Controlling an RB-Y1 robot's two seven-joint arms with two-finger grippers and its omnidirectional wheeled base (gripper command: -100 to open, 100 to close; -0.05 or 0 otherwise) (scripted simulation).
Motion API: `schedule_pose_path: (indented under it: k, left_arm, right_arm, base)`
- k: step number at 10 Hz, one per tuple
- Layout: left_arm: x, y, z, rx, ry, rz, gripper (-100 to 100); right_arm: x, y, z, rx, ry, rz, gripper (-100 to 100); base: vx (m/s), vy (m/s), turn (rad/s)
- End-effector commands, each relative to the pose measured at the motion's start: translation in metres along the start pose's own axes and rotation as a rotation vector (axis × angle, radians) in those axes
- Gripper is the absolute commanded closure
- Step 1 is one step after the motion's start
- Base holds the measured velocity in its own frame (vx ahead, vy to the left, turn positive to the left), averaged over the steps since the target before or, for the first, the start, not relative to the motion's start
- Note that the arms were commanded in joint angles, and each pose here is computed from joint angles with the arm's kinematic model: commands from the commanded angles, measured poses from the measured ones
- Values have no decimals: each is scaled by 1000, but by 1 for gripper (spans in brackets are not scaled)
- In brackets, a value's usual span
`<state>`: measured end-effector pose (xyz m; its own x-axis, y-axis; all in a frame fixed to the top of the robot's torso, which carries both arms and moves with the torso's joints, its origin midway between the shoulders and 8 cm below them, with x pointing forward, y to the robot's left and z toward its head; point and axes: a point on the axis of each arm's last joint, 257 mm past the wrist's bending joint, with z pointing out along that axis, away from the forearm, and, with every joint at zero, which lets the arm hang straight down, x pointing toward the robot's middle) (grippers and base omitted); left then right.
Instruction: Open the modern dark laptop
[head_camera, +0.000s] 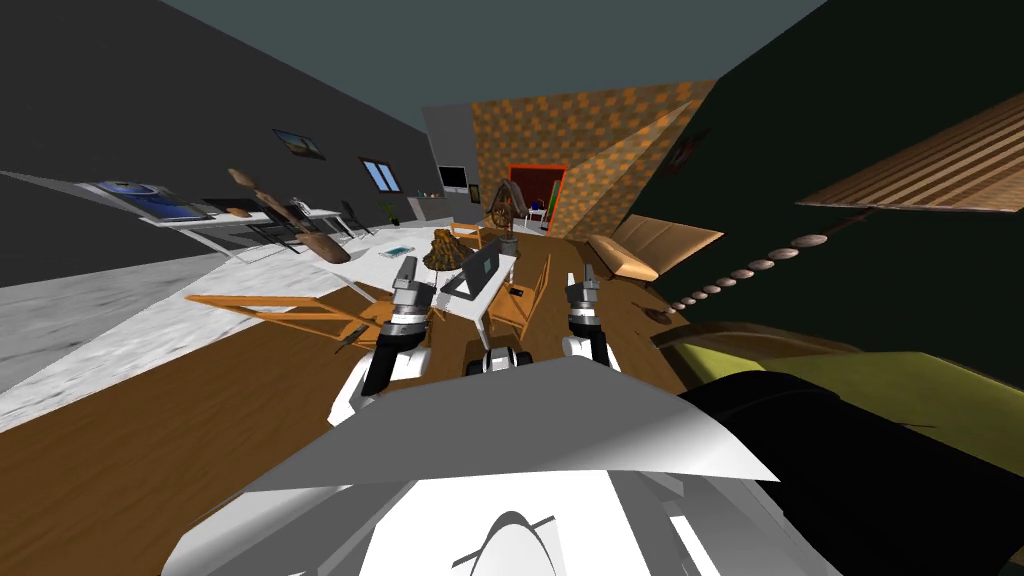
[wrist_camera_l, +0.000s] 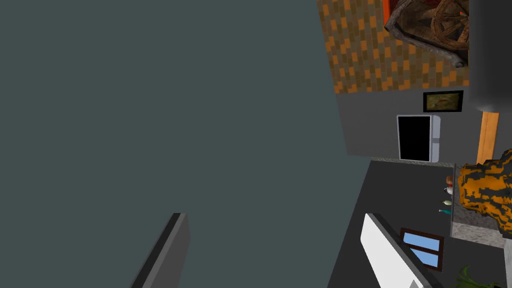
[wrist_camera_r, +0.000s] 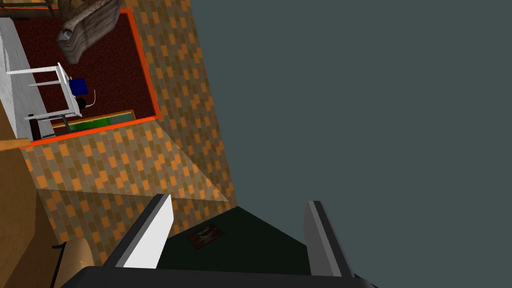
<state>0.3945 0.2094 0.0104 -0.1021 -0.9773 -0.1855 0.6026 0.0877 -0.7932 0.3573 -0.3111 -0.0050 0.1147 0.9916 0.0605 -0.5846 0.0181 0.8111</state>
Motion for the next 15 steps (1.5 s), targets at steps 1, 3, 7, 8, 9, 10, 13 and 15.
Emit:
schedule_pose_path:
  k: [1, 3, 7, 8, 9, 10, 13, 15]
  left_arm:
    - [5, 20, 6, -60, 36, 1, -100]
    - [9, 35, 9, -102, 60, 6, -100]
    - [14, 60, 13, -178, 100, 22, -100]
    - [15, 67, 14, -197, 110, 29, -100]
    - [15, 73, 14, -216, 121, 37, -100]
    - [16, 79, 15, -236, 133, 47, -100]
    - [14, 100, 16, -300, 167, 85, -100]
    - [11, 115, 16, -347, 187, 118, -100]
  right_arm:
    - [0, 0, 0, 0, 0, 0, 0]
    - [0, 0, 0, 0, 0, 0, 0]
    - [0, 0, 0, 0, 0, 0, 0]
    - [0, 0, 0, 0, 0, 0, 0]
    - [0, 0, 0, 0, 0, 0, 0]
    - [0, 0, 0, 0, 0, 0, 0]
    - [0, 0, 0, 0, 0, 0, 0]
    - [0, 0, 0, 0, 0, 0, 0]
  base:
    - [-2, 19, -111]
    - [-3, 16, -102]
    - [-4, 14, -89]
    - [-2, 15, -120]
    - [-6, 15, -83]
    - [-6, 15, -68]
    - [-5, 16, -112]
    - [-7, 17, -103]
